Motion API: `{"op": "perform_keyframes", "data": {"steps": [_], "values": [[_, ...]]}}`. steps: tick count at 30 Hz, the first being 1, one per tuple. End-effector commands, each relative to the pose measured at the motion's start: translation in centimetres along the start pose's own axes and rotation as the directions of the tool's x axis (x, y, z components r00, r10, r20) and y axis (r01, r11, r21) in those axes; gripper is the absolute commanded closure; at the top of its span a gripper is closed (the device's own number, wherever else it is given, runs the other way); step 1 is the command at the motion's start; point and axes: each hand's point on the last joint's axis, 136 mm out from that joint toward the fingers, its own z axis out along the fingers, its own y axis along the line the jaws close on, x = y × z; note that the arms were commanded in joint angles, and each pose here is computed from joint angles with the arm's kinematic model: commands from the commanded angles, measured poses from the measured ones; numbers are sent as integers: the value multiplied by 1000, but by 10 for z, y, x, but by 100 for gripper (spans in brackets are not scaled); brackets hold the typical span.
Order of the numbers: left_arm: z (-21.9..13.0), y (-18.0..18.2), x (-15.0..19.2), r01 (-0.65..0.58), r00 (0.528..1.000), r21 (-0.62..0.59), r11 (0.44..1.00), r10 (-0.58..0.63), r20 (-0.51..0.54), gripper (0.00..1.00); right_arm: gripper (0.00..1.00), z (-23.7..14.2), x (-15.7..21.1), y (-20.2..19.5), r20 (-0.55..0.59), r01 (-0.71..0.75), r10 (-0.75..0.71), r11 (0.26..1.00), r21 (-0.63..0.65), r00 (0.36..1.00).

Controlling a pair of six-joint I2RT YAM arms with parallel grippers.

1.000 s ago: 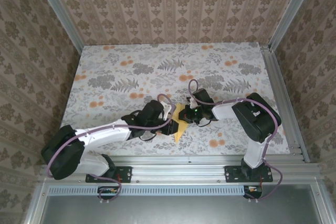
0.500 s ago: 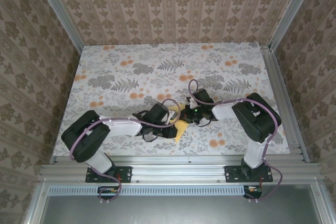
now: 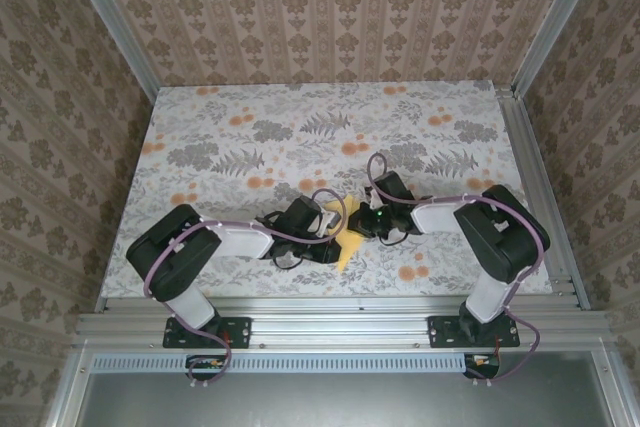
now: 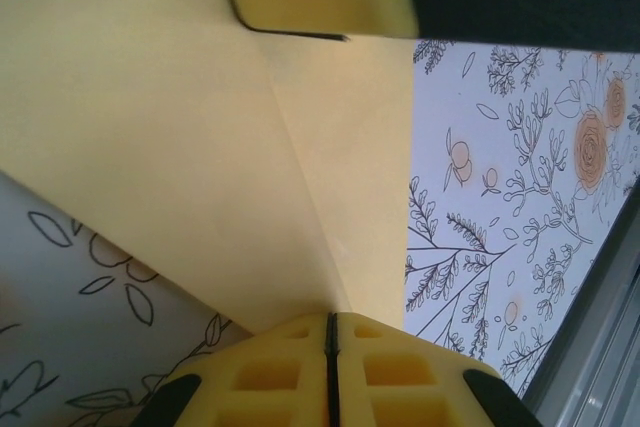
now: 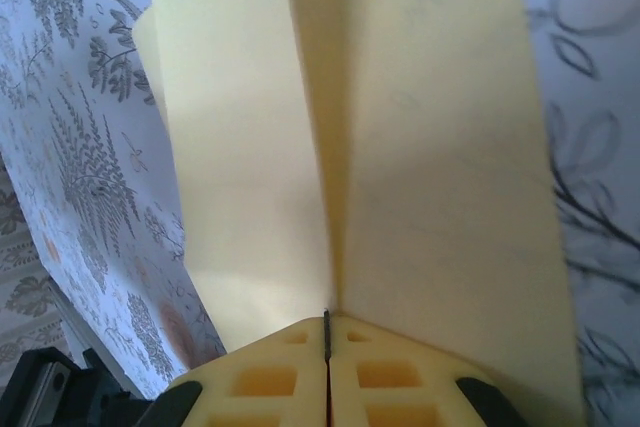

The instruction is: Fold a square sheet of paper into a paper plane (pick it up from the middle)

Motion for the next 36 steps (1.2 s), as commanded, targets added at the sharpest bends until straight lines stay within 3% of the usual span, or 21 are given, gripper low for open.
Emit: {"op": "perform_keyframes", "data": {"steps": [1, 18, 28, 36], "values": [[11, 39, 43, 29, 992, -121, 992, -43, -116, 91, 90, -13, 8, -2, 11, -28, 28, 999, 28, 1000], [14, 41, 53, -4, 989, -136, 991, -17, -147, 92, 91, 12, 39, 8, -49, -60, 59, 998, -16, 997], [14, 50, 67, -30, 981, -187, 982, -6, -192, 92, 92, 12, 21, -23, 18, -29, 26, 981, 192, 999], [15, 54, 80, -51, 974, -207, 977, 3, -224, 93, 92, 10, -7, -21, 94, -52, 33, 977, 205, 995]]}}
